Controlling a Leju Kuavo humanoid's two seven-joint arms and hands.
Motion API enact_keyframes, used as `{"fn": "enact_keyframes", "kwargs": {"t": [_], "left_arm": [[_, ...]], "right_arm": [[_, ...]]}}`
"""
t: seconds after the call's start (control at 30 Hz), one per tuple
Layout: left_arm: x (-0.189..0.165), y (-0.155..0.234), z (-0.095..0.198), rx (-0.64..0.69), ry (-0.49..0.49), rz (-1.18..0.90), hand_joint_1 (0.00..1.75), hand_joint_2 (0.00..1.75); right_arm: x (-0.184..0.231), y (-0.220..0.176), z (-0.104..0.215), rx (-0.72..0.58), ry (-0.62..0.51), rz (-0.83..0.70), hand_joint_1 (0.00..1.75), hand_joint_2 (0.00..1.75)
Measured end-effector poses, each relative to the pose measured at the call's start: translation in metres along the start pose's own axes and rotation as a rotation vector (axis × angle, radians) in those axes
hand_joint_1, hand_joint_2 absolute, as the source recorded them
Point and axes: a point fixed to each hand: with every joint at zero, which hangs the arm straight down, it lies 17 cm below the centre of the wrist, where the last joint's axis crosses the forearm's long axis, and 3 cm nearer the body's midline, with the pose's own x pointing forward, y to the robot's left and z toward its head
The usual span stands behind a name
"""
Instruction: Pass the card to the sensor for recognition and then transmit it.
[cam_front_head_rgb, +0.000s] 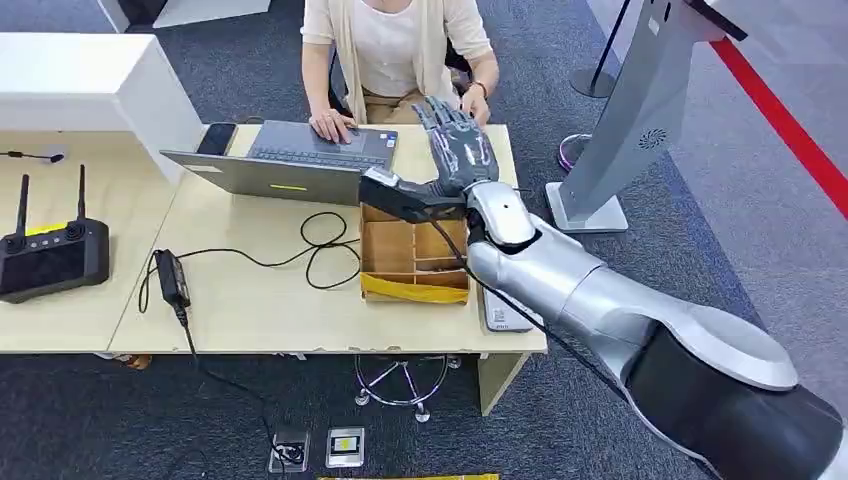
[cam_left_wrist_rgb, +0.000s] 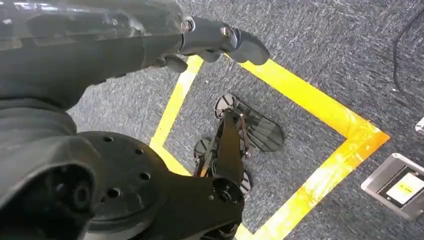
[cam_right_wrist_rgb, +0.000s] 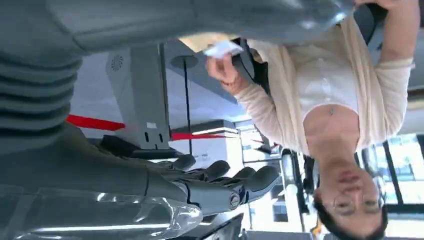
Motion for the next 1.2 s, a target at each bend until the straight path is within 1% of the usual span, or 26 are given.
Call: {"fn": "enact_keyframes", "kwargs": {"t": [0.07, 0.17, 0.27, 0.33, 0.4, 0.57, 0.63, 0.7, 0.73, 0.97, 1.1, 1.2], "left_arm": [[-0.003, 0.001, 0.0, 0.004, 0.005, 0.003, 0.0, 0.0], [-0.008, 0.004, 0.0, 0.009, 0.018, 0.011, 0.0, 0.0], [-0.011, 0.007, 0.0, 0.013, 0.026, 0.019, 0.0, 0.0], [-0.011, 0.01, 0.0, 0.016, 0.028, 0.023, 0.0, 0.0], [-0.01, 0.011, -0.001, 0.018, 0.025, 0.031, 0.0, 0.0], [-0.009, 0.012, -0.001, 0.019, 0.024, 0.031, 0.0, 0.0], [-0.007, 0.014, -0.001, 0.021, 0.015, 0.035, 0.0, 0.0], [-0.006, 0.014, -0.002, 0.022, 0.014, 0.041, 0.0, 0.0], [-0.006, 0.014, -0.002, 0.022, 0.014, 0.041, 0.0, 0.0], [-0.007, 0.015, -0.002, 0.027, 0.018, 0.044, 0.0, 0.0], [-0.005, 0.016, -0.002, 0.029, 0.016, 0.053, 0.0, 0.0], [-0.005, 0.016, -0.002, 0.029, 0.014, 0.058, 0.0, 0.0]], "right_arm": [[-0.004, 0.002, 0.004, -0.012, 0.018, -0.035, 0.0, 0.0], [-0.013, 0.018, 0.016, 0.004, 0.052, -0.064, 0.0, 0.0], [-0.028, 0.029, 0.032, 0.008, 0.109, -0.066, 0.0, 0.0], [-0.032, 0.031, 0.041, -0.002, 0.123, -0.067, 0.0, 0.0], [-0.032, 0.03, 0.049, -0.017, 0.113, -0.068, 0.0, 0.0], [-0.032, 0.031, 0.051, -0.02, 0.112, -0.066, 0.0, 0.0], [-0.033, 0.026, 0.066, -0.051, 0.089, -0.044, 0.0, 0.0], [-0.032, 0.023, 0.073, -0.067, 0.081, -0.041, 0.0, 0.0], [-0.03, 0.022, 0.077, -0.072, 0.073, -0.041, 0.0, 1.75], [-0.018, 0.012, 0.093, -0.089, 0.037, -0.049, 0.0, 1.75], [-0.011, 0.008, 0.103, -0.107, 0.023, -0.026, 0.0, 1.75], [-0.008, 0.014, 0.115, -0.102, 0.02, -0.024, 0.0, 1.75]]}}
